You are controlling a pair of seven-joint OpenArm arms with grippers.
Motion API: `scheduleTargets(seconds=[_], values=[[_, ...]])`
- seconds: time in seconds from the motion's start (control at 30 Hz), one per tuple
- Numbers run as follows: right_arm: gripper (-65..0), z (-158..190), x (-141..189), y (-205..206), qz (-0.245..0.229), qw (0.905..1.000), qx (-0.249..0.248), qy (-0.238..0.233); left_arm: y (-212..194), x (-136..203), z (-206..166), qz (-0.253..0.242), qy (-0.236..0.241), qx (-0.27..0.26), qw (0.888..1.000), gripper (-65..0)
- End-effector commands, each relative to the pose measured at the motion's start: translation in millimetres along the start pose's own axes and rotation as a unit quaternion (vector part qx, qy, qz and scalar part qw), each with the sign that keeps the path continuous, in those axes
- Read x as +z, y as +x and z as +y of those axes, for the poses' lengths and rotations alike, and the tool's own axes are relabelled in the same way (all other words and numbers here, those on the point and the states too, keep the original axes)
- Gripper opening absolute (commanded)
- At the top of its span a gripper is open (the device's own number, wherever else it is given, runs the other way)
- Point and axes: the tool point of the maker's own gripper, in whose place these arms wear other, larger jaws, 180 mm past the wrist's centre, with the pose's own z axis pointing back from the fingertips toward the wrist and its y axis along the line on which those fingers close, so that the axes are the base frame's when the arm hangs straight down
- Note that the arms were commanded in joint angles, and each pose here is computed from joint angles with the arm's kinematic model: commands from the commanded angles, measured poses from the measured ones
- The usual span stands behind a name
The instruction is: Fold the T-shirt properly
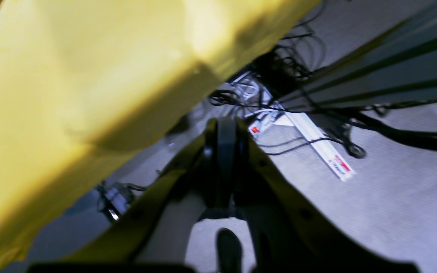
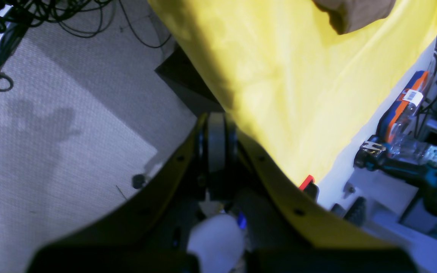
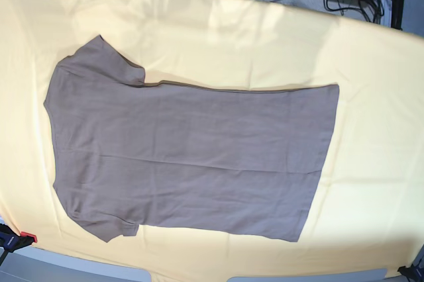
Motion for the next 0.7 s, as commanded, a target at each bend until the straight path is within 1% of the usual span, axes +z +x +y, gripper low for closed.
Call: scheduleTargets(seconds=[0.0, 0.07, 0.13, 0.2, 0.3, 0.33, 0.4, 0.47, 0.53, 0.6, 0.67], values=[[-65.0, -6, 4, 2, -0.007, 0.9999, 0.002, -0.013, 10, 2, 7, -0.019, 0.009, -0.008, 1.0, -65.0], [-65.0, -16, -2, 10, -0.021, 0.9992, 0.003, -0.035, 20, -2, 17, -0.035, 0.015, -0.027, 0.999, -65.0], [-65.0, -28, -11, 24, -0.046, 0.9973, -0.001, -0.058, 30, -4, 27, -0.05, 0.02, -0.046, 0.997, -65.0], [-65.0, -41, -19, 40, -0.079, 0.9937, 0.0, -0.08, 41, -7, 38, -0.067, 0.03, -0.057, 0.996, -65.0], [-65.0, -62, -30, 61, -0.114, 0.9871, 0.003, -0.113, 60, -10, 55, -0.093, 0.051, -0.079, 0.991, -65.0], [-65.0, -65, -34, 68, -0.125, 0.9858, 0.0, -0.112, 65, -10, 60, -0.101, 0.057, -0.088, 0.989, -65.0], [-65.0, -65, -45, 83, -0.151, 0.9847, -0.004, -0.087, 80, -11, 72, -0.122, 0.07, -0.109, 0.984, -65.0], [-65.0, -63, -52, 97, -0.173, 0.9831, -0.007, -0.06, 98, -9, 81, -0.151, 0.08, -0.137, 0.976, -65.0], [-65.0, -62, -54, 108, -0.195, 0.9799, -0.007, -0.044, 110, -9, 87, -0.171, 0.083, -0.174, 0.966, -65.0], [-65.0, -64, -56, 117, -0.21, 0.9769, 0.0, -0.04, 110, -15, 98, -0.17, 0.079, -0.203, 0.961, -65.0], [-65.0, -69, -57, 122, -0.218, 0.9748, 0.004, -0.048, 106, -23, 111, -0.165, 0.068, -0.227, 0.957, -65.0]])
